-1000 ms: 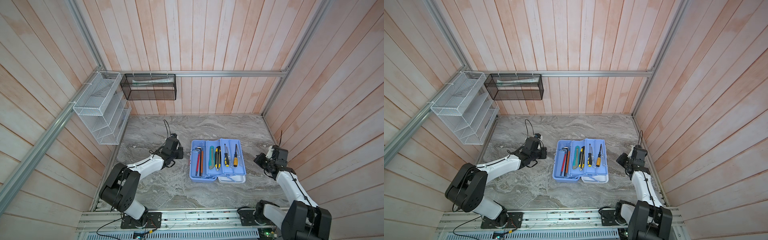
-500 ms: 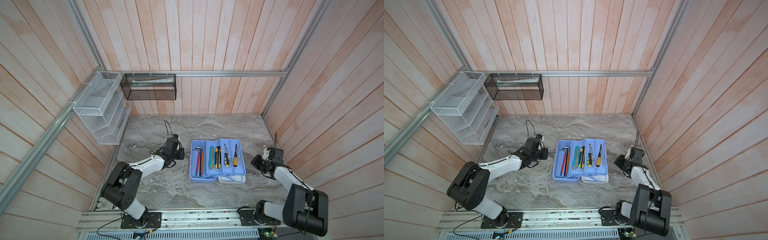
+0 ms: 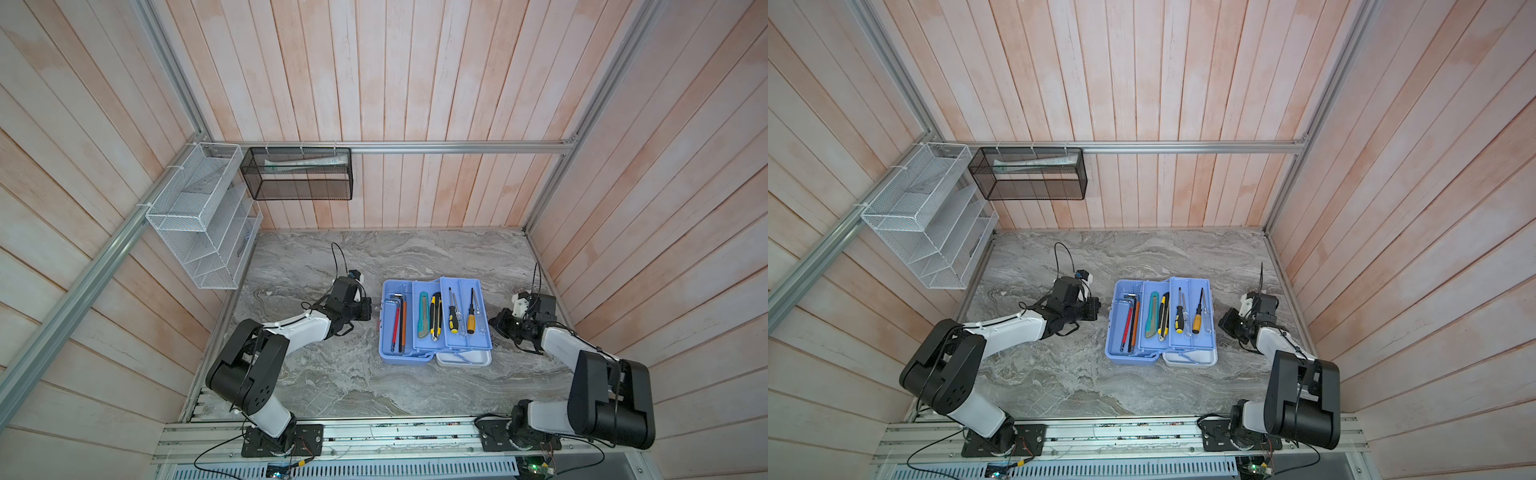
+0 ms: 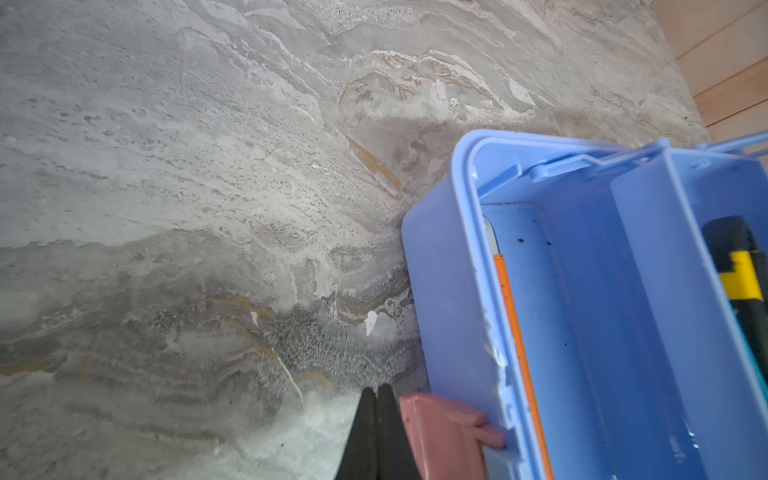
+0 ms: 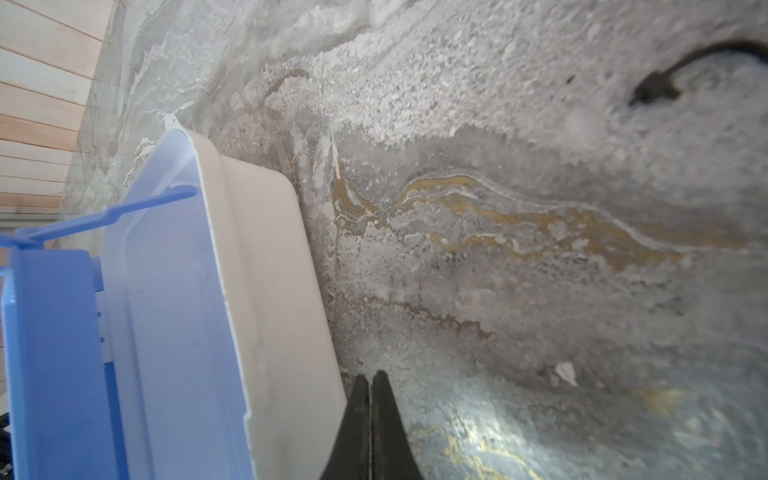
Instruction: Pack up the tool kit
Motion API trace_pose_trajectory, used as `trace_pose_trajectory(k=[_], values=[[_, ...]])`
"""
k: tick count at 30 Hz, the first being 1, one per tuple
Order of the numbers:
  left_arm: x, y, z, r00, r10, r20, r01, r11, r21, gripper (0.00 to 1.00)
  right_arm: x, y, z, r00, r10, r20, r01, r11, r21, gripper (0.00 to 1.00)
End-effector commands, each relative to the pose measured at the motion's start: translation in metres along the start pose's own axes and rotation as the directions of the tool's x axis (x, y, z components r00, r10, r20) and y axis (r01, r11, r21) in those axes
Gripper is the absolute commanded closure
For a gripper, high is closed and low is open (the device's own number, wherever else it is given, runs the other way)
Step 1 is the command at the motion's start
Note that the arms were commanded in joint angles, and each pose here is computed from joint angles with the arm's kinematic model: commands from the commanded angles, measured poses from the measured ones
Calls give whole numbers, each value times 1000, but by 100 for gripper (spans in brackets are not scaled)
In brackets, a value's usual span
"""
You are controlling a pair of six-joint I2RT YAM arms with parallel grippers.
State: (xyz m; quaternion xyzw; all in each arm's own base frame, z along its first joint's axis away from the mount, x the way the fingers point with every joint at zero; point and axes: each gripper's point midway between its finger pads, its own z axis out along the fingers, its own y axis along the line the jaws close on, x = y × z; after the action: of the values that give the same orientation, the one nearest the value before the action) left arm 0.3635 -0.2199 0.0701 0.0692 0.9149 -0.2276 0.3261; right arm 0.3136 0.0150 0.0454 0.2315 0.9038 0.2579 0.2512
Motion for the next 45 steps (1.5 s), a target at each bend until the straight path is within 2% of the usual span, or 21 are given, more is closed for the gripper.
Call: trace_pose_trajectory(k=[1, 6, 14, 28, 45], values=[[7, -4, 6, 1000, 5, -12, -4, 999, 35, 100, -7, 9, 4, 999, -32, -6, 32, 999, -34, 100], [7, -9, 8, 1000, 11, -12, -10, 998, 63, 100, -6, 15, 10, 998, -57, -23, 56, 997, -52, 100], [7, -15, 9, 1000, 28, -15, -27, 995, 97, 100, 5, 32, 16, 996, -68, -62, 56, 984, -171, 100], [10, -18, 5, 999, 31, -7, -30, 993, 112, 100, 7, 63, -2, 996, -79, -43, 61, 945, -322, 100], [13, -19, 5, 999, 34, 1, -34, 991, 127, 100, 5, 84, -36, 995, -99, 13, 97, 931, -352, 100]])
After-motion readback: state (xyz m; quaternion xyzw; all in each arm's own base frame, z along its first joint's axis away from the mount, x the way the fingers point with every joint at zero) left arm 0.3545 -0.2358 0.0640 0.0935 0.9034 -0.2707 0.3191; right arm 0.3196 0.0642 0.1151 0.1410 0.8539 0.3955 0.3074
